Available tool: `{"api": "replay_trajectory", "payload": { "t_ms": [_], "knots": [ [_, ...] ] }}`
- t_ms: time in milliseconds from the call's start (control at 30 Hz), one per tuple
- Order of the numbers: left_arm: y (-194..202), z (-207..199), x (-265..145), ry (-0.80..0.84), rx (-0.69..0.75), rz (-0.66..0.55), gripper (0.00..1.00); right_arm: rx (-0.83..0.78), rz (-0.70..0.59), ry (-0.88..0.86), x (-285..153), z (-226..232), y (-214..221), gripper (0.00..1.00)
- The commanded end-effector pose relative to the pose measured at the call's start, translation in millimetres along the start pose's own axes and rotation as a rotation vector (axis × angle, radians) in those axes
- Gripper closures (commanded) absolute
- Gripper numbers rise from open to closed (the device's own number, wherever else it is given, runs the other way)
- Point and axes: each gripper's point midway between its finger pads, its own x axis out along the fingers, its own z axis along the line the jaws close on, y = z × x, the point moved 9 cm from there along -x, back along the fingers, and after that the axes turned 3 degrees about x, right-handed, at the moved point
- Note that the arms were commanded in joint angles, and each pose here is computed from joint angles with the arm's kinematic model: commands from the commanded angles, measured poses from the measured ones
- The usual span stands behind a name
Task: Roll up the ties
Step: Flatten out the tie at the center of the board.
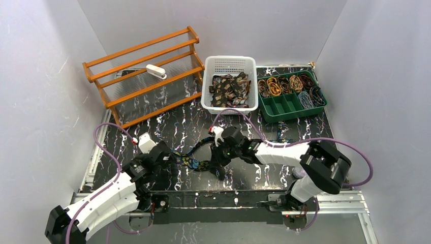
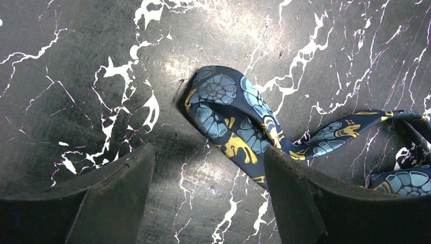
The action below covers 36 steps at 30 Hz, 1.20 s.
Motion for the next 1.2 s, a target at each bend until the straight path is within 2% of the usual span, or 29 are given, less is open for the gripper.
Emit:
{"api": "replay_trajectory", "payload": {
  "t_ms": [0,167,500,567,633,867,967,1100,1167],
  "knots": [
    [-12.1,0.5,-3.1,-0.036,-0.037,-0.070,0.23,0.005,-0.121,0.072,17.9,-0.1,-35.5,0.81],
    [-14.6,3.8,-7.1,-0.034,-0.052,-0.087,0.22,0.015,-0.070,0.177,44.0,-15.0,-46.0,0.82],
    [-17.0,8.7,-13.0,-0.026,-0.091,-0.107,0.19,0.029,-0.003,0.243,70.3,-53.0,-87.4,0.80],
    [-17.0,8.5,-13.3,-0.026,-0.094,-0.104,0.19,-0.024,-0.019,0.163,75.9,-52.7,-96.4,0.77],
    [-17.3,8.8,-14.1,-0.027,-0.090,-0.102,0.19,-0.031,0.043,0.154,75.3,-47.6,-106.1,0.76],
    [-20.6,8.6,-17.3,-0.025,-0.115,-0.114,0.19,-0.054,0.028,-0.028,84.7,-31.8,-119.7,0.73],
    [-23.3,8.2,-19.7,-0.023,-0.118,-0.122,0.19,-0.001,0.093,-0.027,95.1,-34.3,-119.9,0.73],
    [-26.1,9.7,-24.5,-0.027,-0.115,-0.122,0.19,-0.047,-0.006,-0.002,87.0,-31.0,-124.9,0.72],
    [-27.3,10.7,-26.3,-0.027,-0.124,-0.127,0.19,-0.053,0.005,0.036,86.1,-32.1,-124.9,0.72]
  ]
}}
